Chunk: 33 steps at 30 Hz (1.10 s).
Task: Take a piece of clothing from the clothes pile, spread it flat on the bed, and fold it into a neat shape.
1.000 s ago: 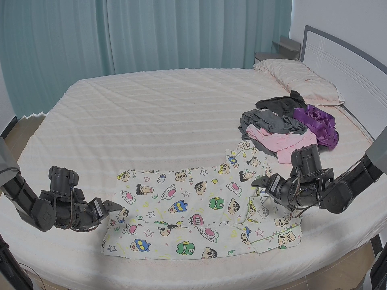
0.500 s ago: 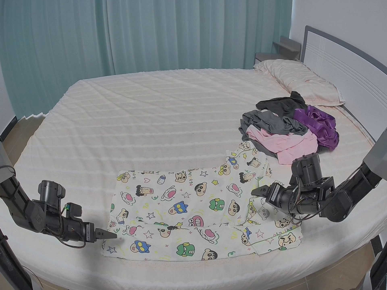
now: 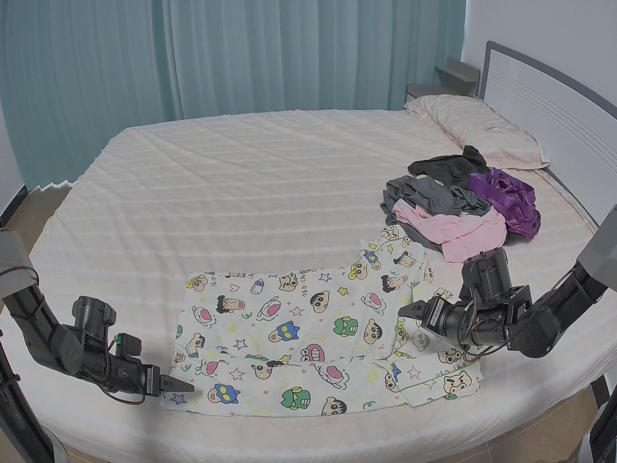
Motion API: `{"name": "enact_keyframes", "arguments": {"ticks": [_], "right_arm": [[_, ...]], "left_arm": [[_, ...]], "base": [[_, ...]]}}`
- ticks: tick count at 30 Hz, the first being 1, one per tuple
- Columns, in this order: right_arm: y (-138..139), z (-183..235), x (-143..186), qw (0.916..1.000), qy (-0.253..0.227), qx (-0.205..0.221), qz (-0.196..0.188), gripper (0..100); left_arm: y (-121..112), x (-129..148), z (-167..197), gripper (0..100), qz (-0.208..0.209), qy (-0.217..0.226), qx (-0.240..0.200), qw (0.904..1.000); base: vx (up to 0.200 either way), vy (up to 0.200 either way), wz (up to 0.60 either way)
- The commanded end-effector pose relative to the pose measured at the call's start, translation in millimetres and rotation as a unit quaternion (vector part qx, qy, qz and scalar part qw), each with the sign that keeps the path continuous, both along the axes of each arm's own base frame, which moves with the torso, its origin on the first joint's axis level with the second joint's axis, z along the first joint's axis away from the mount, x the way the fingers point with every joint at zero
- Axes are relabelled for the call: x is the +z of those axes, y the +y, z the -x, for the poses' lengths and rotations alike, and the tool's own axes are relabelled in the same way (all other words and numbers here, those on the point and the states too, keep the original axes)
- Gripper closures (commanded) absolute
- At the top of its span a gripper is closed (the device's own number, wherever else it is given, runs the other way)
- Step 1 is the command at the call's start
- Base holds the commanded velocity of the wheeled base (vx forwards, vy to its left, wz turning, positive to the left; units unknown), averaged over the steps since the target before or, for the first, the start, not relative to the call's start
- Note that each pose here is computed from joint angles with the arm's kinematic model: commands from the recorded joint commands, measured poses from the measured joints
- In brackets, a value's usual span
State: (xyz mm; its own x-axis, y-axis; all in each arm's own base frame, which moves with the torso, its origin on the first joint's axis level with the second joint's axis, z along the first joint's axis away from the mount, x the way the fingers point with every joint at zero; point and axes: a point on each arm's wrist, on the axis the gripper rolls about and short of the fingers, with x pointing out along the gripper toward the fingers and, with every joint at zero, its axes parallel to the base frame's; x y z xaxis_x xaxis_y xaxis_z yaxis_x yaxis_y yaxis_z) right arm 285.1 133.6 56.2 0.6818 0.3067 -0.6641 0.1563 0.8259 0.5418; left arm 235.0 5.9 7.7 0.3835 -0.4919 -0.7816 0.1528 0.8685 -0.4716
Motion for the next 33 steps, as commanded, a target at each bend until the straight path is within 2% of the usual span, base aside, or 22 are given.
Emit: {"name": "enact_keyframes", "arguments": {"ticks": [1, 10, 18, 25, 26, 33], "right_arm": [[0.4, -0.1, -0.8, 1.0000, 0.001, 0.000, 0.000, 0], [0.5, 1.0, -2.2, 1.0000, 0.004, 0.002, 0.002, 0], [0.2, 0.3, -5.1, 1.0000, 0.008, 0.001, 0.004, 0], [0.4, -0.1, -5.7, 1.0000, 0.009, 0.001, 0.004, 0], [0.5, -0.2, -5.6, 1.0000, 0.008, 0.001, 0.004, 0], [-4.2, 2.8, 6.9, 1.0000, -0.008, -0.004, -0.003, 0]], "left_arm": [[-0.8, -3.4, -0.6, 100, -0.003, 0.007, -0.001, 1.0000], [2.0, -3.0, 13.7, 100, -0.014, 0.021, 0.010, 0.9996], [0.3, -6.8, 24.8, 100, -0.027, 0.027, -0.014, 0.9992], [0.0, -6.5, 28.8, 100, -0.027, 0.029, -0.015, 0.9991], [0.0, -6.5, 28.8, 0, -0.027, 0.029, -0.015, 0.9991], [3.3, -0.3, 26.9, 0, -0.027, 0.015, -0.003, 0.9995]], "base": [[0.000, 0.000, 0.00], [0.000, 0.000, 0.00], [0.000, 0.000, 0.00], [0.000, 0.000, 0.00], [0.000, 0.000, 0.00], [0.000, 0.000, 0.00]]}}
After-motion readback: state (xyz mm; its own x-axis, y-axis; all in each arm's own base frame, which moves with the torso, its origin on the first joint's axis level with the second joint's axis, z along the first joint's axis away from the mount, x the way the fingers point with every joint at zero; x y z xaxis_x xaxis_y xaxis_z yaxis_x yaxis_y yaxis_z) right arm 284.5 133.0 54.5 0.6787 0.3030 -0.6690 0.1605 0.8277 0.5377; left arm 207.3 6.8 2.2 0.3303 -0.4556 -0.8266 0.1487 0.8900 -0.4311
